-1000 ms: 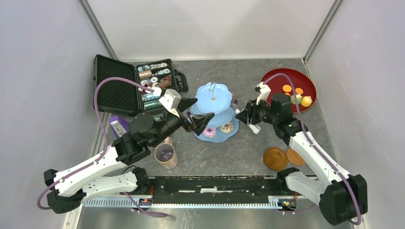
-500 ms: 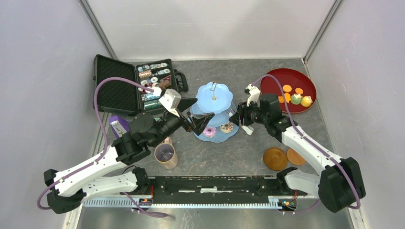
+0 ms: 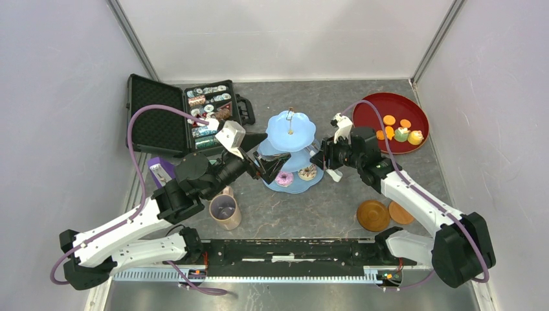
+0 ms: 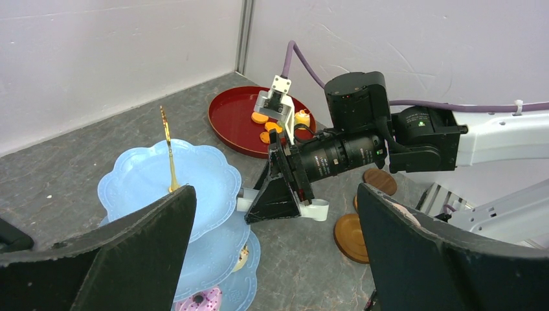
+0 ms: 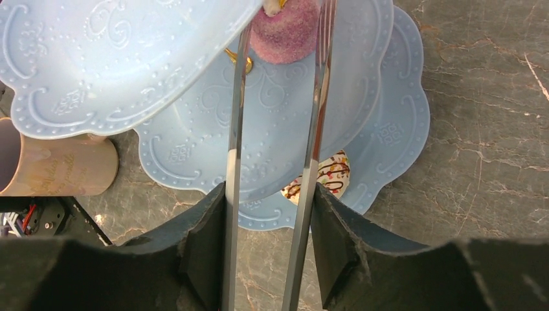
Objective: Serve the afternoon tea
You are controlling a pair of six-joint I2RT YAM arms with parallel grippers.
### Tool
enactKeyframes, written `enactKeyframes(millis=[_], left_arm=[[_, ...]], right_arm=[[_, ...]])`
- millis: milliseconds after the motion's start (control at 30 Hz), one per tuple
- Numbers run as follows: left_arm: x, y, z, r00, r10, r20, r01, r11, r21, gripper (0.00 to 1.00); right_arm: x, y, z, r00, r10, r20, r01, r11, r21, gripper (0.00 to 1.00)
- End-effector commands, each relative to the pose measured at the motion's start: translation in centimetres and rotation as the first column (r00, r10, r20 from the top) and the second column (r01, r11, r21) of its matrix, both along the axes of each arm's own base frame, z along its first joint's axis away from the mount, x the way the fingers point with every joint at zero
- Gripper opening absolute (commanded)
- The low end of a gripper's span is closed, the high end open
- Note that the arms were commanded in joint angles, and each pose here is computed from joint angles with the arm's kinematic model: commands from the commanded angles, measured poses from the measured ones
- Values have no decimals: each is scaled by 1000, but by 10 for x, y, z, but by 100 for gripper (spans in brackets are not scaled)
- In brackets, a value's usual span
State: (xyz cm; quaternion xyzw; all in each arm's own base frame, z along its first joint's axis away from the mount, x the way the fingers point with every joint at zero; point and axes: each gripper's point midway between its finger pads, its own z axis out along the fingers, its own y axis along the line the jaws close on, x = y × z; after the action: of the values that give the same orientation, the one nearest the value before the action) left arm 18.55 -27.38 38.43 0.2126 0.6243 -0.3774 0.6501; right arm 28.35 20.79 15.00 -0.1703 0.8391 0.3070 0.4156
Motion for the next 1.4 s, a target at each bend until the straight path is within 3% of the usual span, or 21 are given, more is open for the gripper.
enactKeyframes(millis=[0, 333, 833, 1067, 1367], left_arm=[[0, 2, 13, 999, 7, 51, -7, 1000, -9, 100], [0, 1, 12, 999, 8, 47, -8, 1000, -7, 100], [-3, -10, 16, 999, -29, -34, 28, 999, -37, 100], [-5, -8, 27, 995, -28, -100, 24, 999, -39, 100], [4, 14, 22, 998, 64, -8, -64, 998, 2, 100]], right_arm=[[18, 12, 44, 992, -11, 124, 2, 997, 71, 48], [18, 33, 44, 994, 17, 111, -29, 994, 109, 42], [19, -22, 52, 960, -254, 115, 252, 967, 32, 47], [15, -88, 53, 880, -445, 166, 463, 882, -89, 51], [19, -190, 46, 754, -624, 205, 656, 709, -257, 55]])
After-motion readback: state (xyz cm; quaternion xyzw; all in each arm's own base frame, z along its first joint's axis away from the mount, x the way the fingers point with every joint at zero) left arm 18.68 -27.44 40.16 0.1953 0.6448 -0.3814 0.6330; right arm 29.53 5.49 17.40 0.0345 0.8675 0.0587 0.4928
